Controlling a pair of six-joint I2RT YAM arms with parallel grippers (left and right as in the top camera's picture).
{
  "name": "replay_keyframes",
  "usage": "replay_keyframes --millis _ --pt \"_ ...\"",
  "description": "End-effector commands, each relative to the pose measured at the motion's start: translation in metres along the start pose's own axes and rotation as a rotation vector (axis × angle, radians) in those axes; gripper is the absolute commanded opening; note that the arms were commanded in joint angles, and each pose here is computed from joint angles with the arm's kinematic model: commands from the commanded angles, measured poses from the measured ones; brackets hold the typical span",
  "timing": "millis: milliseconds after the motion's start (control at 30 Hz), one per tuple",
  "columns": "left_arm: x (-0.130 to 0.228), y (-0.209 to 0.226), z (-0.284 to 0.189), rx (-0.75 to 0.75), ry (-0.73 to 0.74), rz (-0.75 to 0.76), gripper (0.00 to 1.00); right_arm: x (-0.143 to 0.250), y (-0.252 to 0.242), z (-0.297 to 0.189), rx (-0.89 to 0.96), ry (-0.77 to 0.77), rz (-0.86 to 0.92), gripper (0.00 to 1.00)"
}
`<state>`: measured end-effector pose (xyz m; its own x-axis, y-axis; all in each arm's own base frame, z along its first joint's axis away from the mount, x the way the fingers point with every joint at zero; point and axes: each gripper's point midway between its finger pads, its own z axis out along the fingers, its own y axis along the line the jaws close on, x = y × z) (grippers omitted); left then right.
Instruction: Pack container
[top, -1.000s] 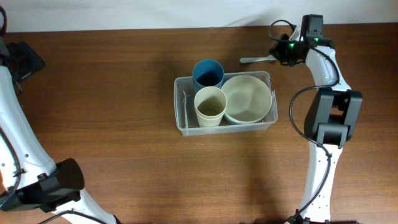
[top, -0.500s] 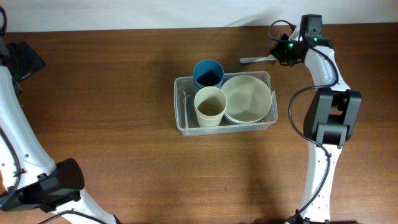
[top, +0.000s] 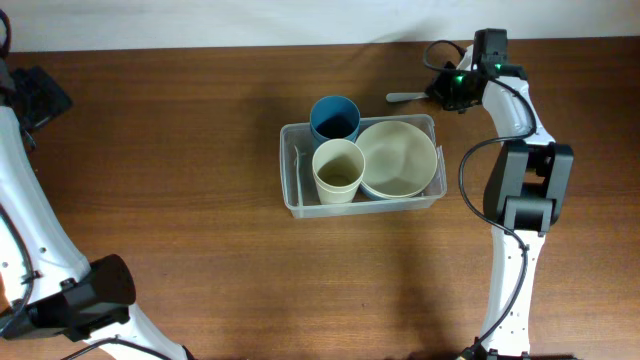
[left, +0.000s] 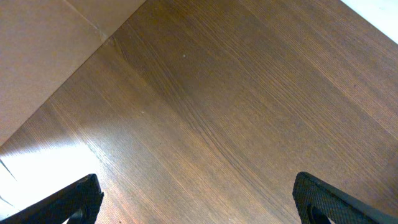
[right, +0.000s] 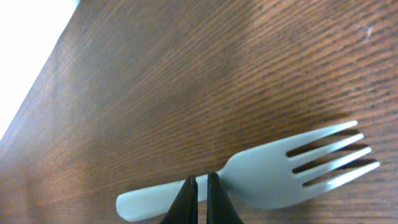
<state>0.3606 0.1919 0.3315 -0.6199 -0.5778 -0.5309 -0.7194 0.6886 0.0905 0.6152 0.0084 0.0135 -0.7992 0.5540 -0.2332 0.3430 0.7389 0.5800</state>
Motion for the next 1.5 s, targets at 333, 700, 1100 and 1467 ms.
replay_keyframes --millis 333,700,1100,1467 --pt "0.001 0.001 0.007 -0.009 0.018 -0.012 1.0 -0.006 -0.062 -0.009 0.162 -0.005 0.079 0.04" --pt "0.001 0.001 0.007 -0.009 0.018 -0.013 1.0 -0.025 -0.048 -0.031 -0.122 0.026 0.065 0.04" --pt "0.001 0.001 0.007 -0.009 0.018 -0.012 1.0 -0.021 0.049 -0.016 -0.338 -0.014 -0.123 0.04" --pt "0.001 0.001 0.007 -0.009 0.018 -0.012 1.0 -0.011 0.035 0.009 -0.103 -0.061 -0.11 0.04"
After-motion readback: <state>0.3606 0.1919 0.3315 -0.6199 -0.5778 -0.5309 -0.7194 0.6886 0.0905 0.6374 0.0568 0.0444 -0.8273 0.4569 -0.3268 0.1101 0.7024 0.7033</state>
